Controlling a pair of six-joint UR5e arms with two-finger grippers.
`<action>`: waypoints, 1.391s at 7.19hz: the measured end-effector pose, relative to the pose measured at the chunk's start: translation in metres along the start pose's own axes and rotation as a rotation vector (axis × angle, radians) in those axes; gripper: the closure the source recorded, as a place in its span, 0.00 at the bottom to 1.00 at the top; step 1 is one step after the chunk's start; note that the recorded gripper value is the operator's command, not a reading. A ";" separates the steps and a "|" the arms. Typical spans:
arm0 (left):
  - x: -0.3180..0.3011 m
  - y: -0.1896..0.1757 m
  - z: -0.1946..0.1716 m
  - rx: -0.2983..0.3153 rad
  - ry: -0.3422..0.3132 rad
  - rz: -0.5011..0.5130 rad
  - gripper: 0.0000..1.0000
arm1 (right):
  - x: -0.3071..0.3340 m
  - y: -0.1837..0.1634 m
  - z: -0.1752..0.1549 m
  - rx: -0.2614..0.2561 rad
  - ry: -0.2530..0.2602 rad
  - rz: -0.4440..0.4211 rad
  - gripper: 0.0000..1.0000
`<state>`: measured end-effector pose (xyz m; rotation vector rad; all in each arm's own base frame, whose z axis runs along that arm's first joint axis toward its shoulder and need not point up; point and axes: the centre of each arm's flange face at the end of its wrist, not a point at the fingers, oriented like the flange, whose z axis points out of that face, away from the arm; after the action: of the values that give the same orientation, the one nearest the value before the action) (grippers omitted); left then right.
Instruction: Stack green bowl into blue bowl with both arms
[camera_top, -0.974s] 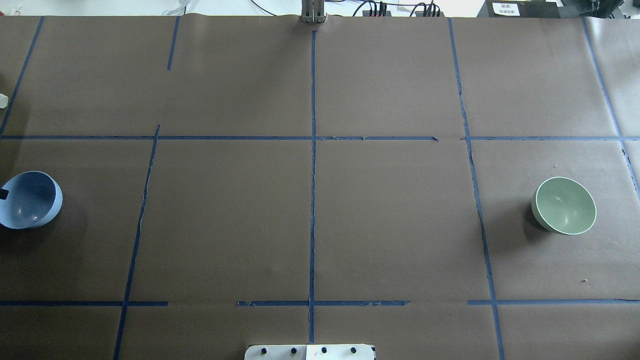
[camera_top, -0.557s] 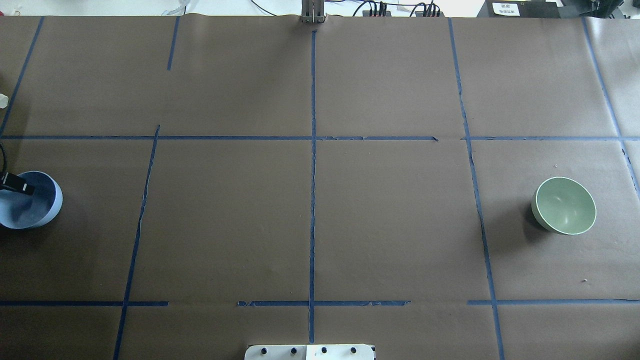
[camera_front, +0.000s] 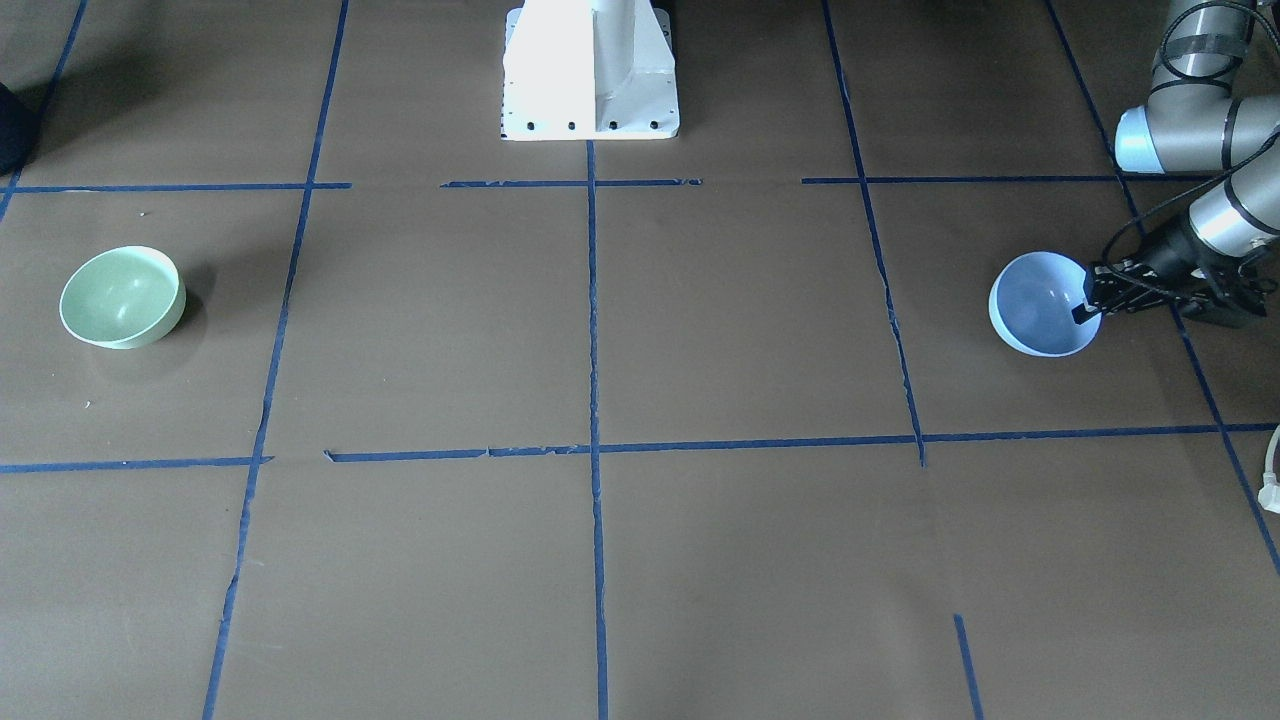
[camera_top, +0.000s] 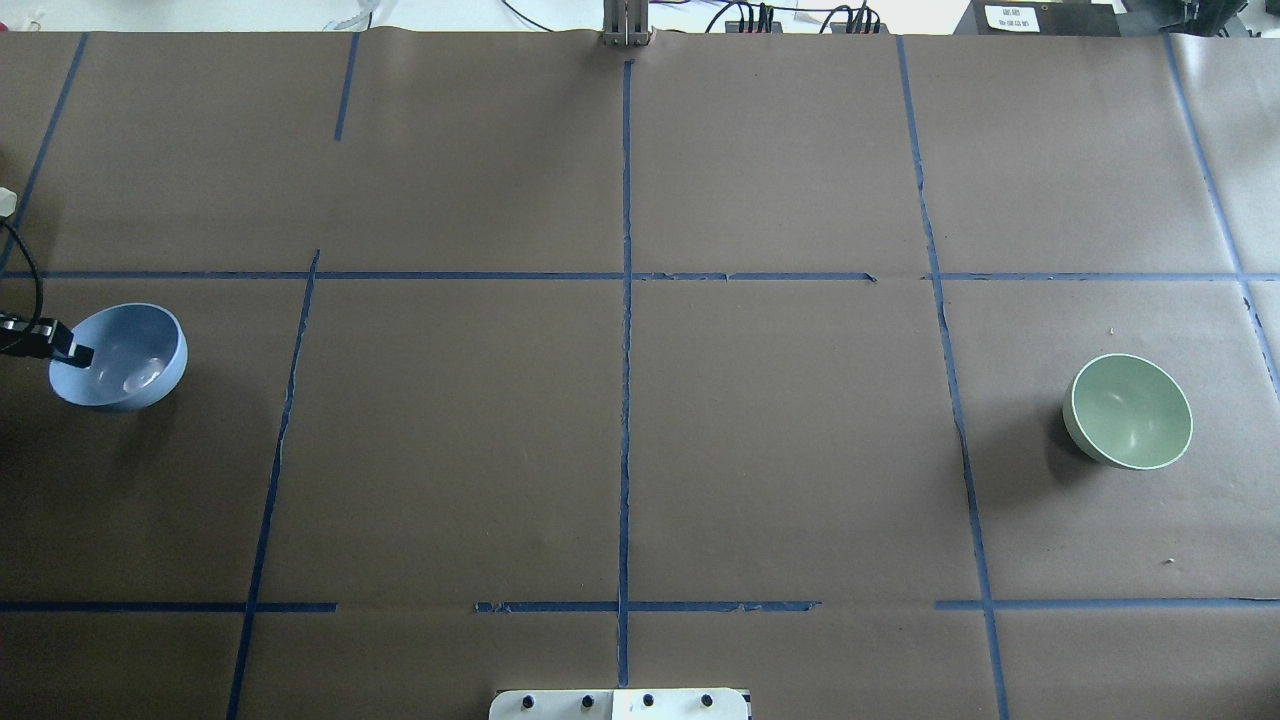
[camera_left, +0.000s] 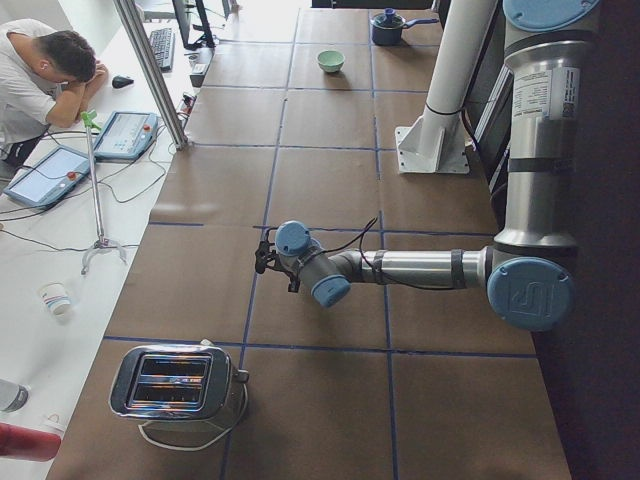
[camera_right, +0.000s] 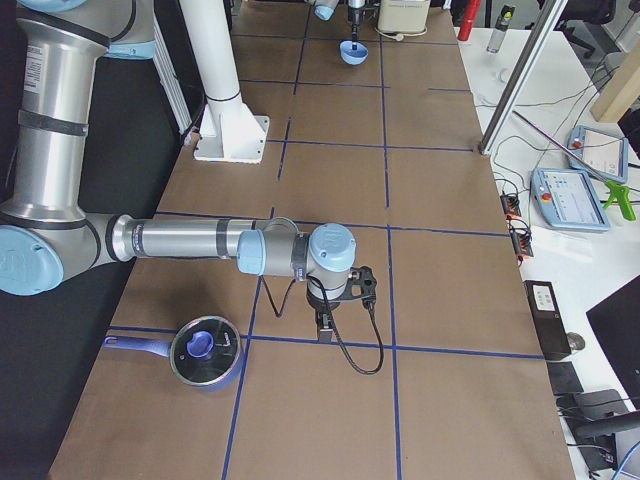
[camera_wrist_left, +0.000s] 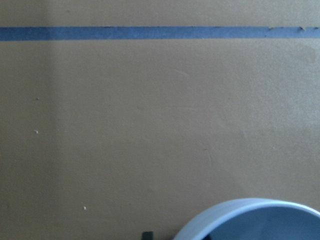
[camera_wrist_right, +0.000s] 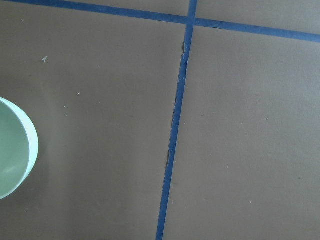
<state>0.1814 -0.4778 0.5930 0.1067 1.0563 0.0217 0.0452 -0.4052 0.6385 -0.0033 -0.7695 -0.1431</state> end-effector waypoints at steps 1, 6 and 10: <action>0.047 -0.025 -0.012 0.030 0.044 -0.045 0.95 | 0.000 0.000 0.000 0.000 0.000 0.000 0.00; 0.366 -0.056 0.080 0.114 0.112 -0.178 0.95 | 0.000 0.001 0.001 -0.001 -0.008 0.002 0.00; 0.482 0.015 0.157 0.153 0.055 -0.148 0.91 | 0.000 0.001 0.002 -0.004 -0.008 0.003 0.00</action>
<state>0.5553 -0.4420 0.2530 0.1668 1.1175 -0.1917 0.0445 -0.4042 0.6400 -0.0084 -0.7775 -0.1418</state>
